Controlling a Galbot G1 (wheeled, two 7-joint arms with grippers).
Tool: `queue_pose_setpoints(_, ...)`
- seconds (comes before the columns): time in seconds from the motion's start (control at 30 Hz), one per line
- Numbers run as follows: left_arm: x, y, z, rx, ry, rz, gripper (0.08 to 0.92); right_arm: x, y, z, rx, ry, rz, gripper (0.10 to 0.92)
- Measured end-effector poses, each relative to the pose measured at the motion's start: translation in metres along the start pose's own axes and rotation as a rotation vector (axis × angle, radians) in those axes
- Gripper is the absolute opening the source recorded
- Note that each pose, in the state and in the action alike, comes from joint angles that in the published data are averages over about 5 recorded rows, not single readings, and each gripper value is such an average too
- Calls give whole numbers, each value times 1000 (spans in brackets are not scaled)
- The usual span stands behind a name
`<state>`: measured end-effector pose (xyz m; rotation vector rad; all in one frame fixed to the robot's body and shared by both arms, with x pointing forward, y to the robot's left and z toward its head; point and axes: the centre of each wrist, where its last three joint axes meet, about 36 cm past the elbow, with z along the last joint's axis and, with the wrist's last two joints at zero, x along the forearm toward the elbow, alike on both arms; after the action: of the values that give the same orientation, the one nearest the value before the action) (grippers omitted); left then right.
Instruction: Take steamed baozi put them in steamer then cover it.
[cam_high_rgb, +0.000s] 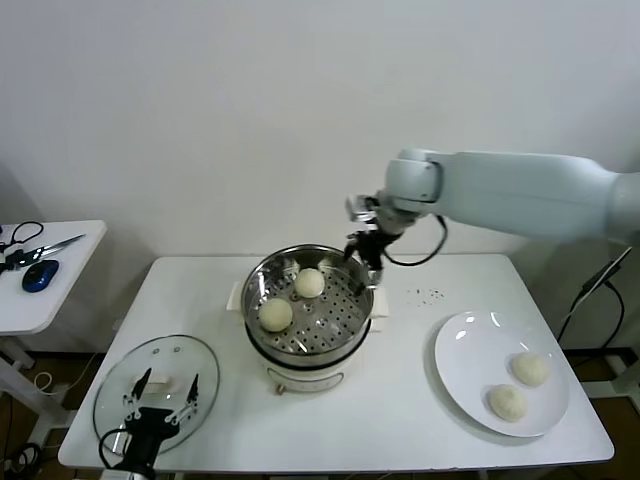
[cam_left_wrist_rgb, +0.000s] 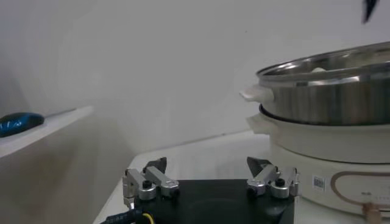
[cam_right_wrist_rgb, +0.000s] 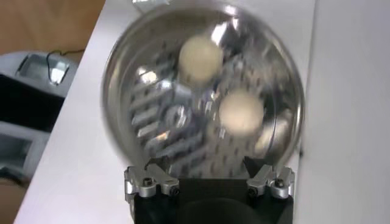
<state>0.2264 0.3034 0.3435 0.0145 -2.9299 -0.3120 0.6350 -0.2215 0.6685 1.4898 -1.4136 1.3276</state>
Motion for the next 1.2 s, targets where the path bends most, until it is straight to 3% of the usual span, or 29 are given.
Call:
queue_pose_setpoints(0.23,1,1,-1,-7,2,-4,823,-4,51,82,-40,49,-4,823)
queue_pose_setpoints(0.53,7,2,2,-11,21,-15,823,-52,115,158,-101,107,-61,823)
queue_pose_setpoints(0.87,7,-1,6,-12,38,-22,823,-102,163,199,-131,150,-146,823)
queue_pose_setpoints(1.2,11,-2,12,-14,57,-27,823,-123,178,222,-153,183,-180,823)
